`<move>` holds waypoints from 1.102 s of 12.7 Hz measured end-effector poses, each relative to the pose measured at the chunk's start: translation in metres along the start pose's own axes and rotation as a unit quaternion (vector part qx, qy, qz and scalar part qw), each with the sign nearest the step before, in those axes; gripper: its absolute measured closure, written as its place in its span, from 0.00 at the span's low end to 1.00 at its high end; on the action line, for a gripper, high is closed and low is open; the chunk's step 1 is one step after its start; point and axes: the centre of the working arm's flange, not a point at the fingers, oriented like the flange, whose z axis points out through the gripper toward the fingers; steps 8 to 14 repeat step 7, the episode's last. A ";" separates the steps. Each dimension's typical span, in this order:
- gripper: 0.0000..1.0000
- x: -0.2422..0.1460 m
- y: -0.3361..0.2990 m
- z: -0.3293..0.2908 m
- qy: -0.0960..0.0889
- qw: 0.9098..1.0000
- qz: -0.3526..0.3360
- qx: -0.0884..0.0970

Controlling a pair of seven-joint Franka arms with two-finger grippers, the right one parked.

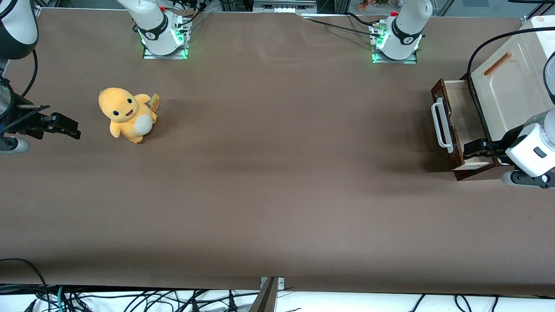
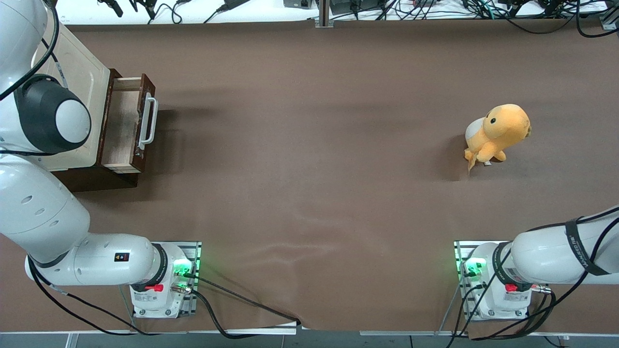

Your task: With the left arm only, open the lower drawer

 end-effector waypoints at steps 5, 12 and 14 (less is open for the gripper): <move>0.00 0.002 -0.004 0.006 -0.004 1.000 -0.003 -0.001; 0.00 0.002 -0.004 0.006 -0.004 1.000 -0.003 -0.005; 0.00 0.002 -0.004 0.006 -0.004 1.000 -0.003 -0.005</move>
